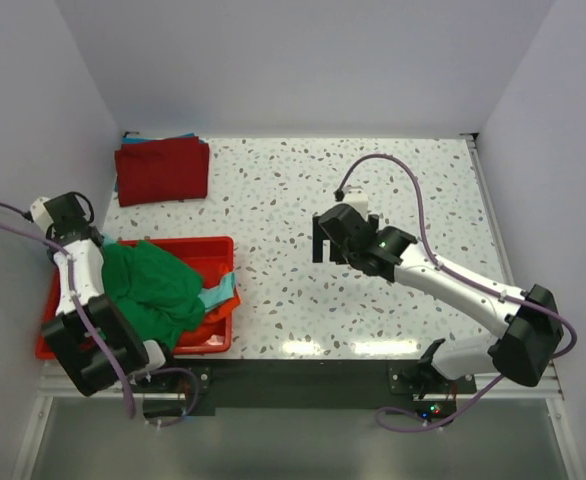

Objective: Fold and stack the t-shirts
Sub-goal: Grab the tshirt from the pile

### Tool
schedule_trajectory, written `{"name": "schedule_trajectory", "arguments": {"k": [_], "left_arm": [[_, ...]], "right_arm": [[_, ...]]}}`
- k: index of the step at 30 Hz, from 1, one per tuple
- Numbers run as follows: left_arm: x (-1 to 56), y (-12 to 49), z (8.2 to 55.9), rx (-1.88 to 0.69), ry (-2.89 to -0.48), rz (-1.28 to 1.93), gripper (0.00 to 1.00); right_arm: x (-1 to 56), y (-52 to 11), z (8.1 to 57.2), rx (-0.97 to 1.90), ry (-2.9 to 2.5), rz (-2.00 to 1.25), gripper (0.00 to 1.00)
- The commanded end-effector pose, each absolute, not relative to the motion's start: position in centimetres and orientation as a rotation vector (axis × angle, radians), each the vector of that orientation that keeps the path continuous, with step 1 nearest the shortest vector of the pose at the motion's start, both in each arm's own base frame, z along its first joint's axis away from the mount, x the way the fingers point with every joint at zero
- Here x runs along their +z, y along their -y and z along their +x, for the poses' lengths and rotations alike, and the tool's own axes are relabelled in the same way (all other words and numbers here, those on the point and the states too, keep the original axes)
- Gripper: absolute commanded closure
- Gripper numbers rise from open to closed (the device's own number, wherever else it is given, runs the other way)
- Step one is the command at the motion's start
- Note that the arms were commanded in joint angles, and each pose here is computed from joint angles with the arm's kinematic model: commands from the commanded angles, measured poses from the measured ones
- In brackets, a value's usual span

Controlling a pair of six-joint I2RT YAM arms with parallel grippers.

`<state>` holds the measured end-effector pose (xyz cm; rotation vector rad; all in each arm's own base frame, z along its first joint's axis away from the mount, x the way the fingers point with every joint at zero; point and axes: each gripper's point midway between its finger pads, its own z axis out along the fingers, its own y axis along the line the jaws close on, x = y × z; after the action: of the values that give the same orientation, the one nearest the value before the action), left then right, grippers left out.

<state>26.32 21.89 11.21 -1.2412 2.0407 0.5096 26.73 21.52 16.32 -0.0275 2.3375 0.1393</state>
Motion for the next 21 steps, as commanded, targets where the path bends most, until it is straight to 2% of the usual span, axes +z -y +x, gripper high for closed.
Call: {"name": "schedule_trajectory", "arguments": {"k": [1,12,21], "left_arm": [[19.4,-22.6,28.7,0.413,-1.804,-1.228,1.0],[35.3,-19.5,28.8,0.265,-1.553,-0.956,1.0],[43.1,-17.6,30.2,0.172,-1.434,-0.858,1.0]], "right_arm": [[17.4,-21.9,26.7,0.204,-2.306,-0.014,0.01],[16.6,-22.1,26.3,0.247,-2.307,-0.006,0.01],[16.7,-22.2,26.3,0.247,-2.31,-0.023,0.01]]}}
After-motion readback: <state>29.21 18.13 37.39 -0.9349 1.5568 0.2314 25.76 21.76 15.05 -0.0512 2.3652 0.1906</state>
